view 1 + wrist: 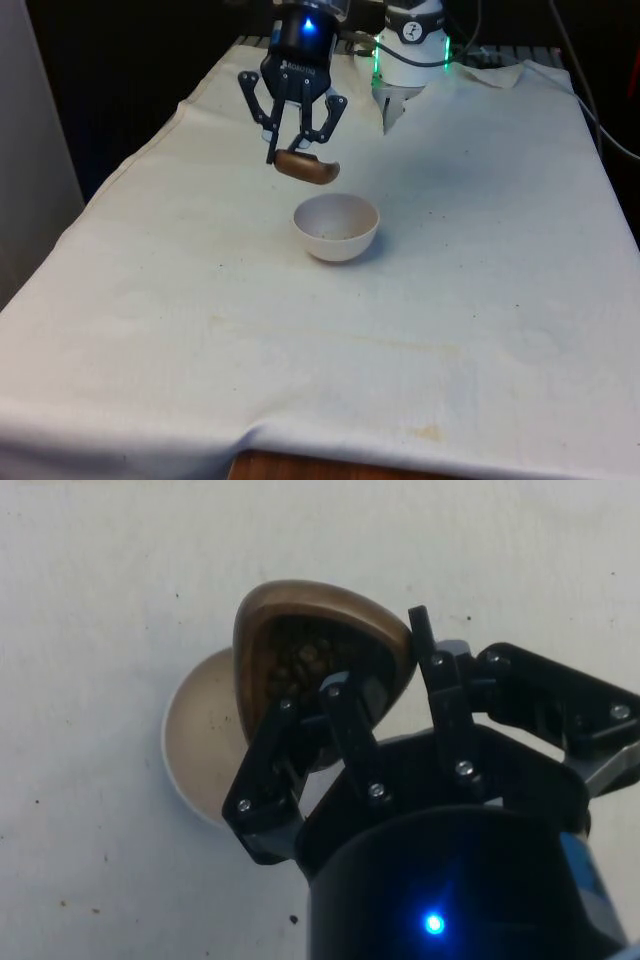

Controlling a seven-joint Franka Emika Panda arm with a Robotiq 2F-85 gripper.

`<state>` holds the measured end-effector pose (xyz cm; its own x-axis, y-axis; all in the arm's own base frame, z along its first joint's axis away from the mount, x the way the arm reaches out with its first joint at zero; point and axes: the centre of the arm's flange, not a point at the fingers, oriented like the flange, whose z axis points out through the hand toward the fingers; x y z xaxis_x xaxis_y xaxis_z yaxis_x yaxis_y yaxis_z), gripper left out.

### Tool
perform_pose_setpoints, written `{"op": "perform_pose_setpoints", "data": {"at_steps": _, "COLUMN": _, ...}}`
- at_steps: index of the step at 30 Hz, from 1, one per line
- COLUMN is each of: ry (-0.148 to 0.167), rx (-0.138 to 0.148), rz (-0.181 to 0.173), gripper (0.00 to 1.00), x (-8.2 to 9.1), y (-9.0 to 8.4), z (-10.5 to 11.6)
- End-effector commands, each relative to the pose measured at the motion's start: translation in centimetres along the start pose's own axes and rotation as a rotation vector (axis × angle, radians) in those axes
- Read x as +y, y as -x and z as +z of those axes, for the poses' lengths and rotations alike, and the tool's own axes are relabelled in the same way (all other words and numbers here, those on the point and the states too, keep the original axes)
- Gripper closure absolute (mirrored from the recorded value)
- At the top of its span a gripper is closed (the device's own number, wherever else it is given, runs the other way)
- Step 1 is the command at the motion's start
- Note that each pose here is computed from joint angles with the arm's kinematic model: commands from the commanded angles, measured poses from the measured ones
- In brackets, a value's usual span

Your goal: Pour the coffee beans from the cup into the bowl.

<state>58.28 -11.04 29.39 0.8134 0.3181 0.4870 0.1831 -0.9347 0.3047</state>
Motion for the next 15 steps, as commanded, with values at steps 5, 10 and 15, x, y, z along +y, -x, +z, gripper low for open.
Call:
{"op": "perform_pose_setpoints", "data": {"at_steps": 5, "ry": 0.005, "rx": 0.015, "rz": 0.001, "gripper": 0.95, "x": -0.2, "y": 0.2, "z": -0.1}}
{"op": "perform_pose_setpoints", "data": {"at_steps": 10, "ry": 0.009, "rx": 0.043, "rz": 0.006, "gripper": 0.95, "x": -0.7, "y": 0.6, "z": -0.1}}
{"op": "perform_pose_setpoints", "data": {"at_steps": 15, "ry": 0.017, "rx": 0.06, "rz": 0.015, "gripper": 0.95, "x": -0.9, "y": 1.2, "z": 0.0}}
